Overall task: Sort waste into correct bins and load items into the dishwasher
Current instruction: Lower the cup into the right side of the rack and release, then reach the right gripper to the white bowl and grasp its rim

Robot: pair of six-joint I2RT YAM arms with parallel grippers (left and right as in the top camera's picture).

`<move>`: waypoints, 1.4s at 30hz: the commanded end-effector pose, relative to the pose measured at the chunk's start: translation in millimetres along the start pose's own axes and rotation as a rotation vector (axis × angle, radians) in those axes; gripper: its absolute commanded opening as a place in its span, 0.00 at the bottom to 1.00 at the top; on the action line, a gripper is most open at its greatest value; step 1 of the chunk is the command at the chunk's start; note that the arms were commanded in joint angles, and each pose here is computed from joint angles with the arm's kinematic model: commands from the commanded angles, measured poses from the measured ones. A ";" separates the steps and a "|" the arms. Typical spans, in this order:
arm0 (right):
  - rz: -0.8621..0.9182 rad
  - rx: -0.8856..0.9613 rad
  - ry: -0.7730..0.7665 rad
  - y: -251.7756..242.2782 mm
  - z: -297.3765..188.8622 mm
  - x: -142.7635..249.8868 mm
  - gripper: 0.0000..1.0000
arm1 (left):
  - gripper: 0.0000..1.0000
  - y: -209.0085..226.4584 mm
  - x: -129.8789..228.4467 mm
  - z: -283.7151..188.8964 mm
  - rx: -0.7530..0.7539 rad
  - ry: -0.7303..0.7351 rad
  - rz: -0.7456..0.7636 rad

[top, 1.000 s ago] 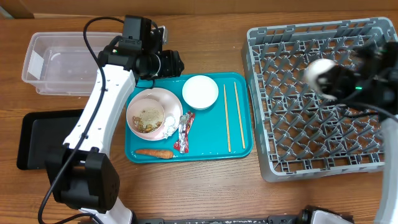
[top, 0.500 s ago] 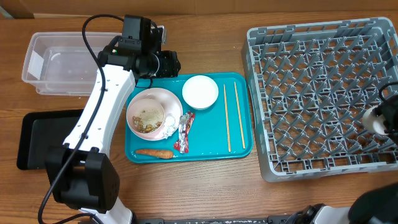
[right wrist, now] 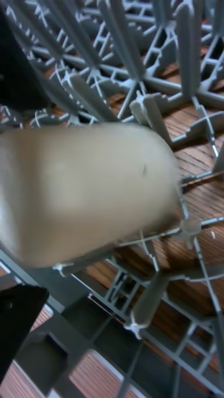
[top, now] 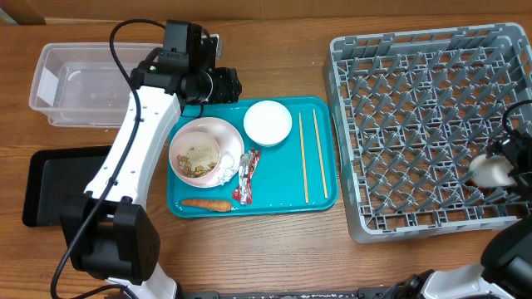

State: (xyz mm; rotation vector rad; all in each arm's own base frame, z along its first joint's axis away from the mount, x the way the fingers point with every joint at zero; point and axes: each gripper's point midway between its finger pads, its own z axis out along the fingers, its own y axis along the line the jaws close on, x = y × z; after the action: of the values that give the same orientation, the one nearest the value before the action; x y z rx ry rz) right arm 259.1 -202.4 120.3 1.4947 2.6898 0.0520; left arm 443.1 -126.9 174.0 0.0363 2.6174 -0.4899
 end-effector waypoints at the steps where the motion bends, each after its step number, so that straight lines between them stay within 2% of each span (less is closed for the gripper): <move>1: -0.004 -0.094 -0.074 18.1 -26.4 -15.9 0.94 | 0.66 -0.4 -3.0 -1.0 -0.007 -0.006 0.026; 7: -0.149 -0.369 -0.213 77.3 -100.9 -27.9 0.87 | 0.66 2.9 8.1 -1.2 -0.021 0.039 0.014; 9: -0.295 -0.488 -0.269 119.0 -137.1 -15.5 0.86 | 0.66 7.4 15.3 -1.7 -0.045 0.067 0.006; 12: -0.445 -0.557 -0.279 166.1 -152.0 11.6 0.85 | 0.66 19.6 20.9 -3.2 -0.113 0.086 0.000; 18: -0.794 -0.648 -0.231 270.9 -147.9 108.5 0.85 | 0.65 37.4 36.6 -8.5 -0.187 0.147 -0.037; 24: -1.029 -0.580 -0.219 341.2 -102.3 189.8 0.82 | 0.64 56.7 45.8 -15.9 -0.224 0.184 -0.137; 28: -1.127 -0.528 -0.131 368.6 -48.8 237.0 0.80 | 0.64 69.9 48.4 -20.2 -0.273 0.192 -0.150; 35: -1.081 -0.401 0.012 383.0 46.0 272.7 0.71 | 0.65 77.2 51.8 -23.1 -0.317 0.203 -0.148; 40: -1.089 -0.329 0.078 375.5 84.1 285.3 0.53 | 0.65 77.2 52.0 -23.1 -0.317 0.203 -0.148; 42: -1.089 -0.314 0.090 372.7 89.1 286.1 0.39 | 0.66 77.2 52.3 -23.2 -0.317 0.204 -0.148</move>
State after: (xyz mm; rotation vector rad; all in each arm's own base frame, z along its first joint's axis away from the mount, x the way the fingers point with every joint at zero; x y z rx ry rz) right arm 428.8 235.1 43.5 -0.1608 2.9635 0.4596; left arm 391.9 -52.1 140.9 -0.2056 2.8912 -0.1393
